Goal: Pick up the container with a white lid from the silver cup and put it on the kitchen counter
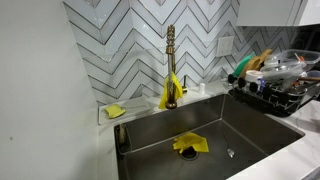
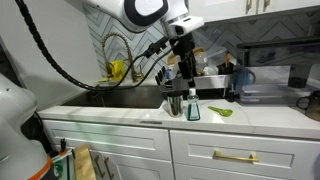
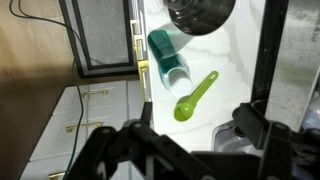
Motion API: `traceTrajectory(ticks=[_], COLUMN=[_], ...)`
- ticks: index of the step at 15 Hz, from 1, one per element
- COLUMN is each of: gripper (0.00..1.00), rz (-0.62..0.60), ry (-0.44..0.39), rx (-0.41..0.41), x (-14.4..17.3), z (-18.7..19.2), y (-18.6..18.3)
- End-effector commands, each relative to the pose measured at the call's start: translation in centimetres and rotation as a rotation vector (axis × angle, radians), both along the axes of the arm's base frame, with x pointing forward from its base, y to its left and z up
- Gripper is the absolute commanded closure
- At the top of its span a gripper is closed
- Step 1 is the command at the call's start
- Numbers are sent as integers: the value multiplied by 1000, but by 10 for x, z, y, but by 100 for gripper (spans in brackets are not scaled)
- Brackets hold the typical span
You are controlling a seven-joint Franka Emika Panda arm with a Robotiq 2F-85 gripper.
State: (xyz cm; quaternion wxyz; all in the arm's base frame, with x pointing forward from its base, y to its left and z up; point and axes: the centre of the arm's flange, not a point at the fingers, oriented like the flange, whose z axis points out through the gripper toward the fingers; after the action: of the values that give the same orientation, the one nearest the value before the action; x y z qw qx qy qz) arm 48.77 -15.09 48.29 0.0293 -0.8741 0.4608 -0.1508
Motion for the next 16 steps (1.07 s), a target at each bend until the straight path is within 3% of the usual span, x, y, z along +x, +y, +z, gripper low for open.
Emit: traceTrajectory(ticks=[1,7,13,14,16], gripper=[0,0,0,0,0], rz=[39,414,754,660,717], ry=[-4,21,29,25,26], rx=[-22,-49,-101,-111,-123], x=[-13,-42,-60,-50,-53], z=[31,85,109,105,108], y=[5,40,68,66,71])
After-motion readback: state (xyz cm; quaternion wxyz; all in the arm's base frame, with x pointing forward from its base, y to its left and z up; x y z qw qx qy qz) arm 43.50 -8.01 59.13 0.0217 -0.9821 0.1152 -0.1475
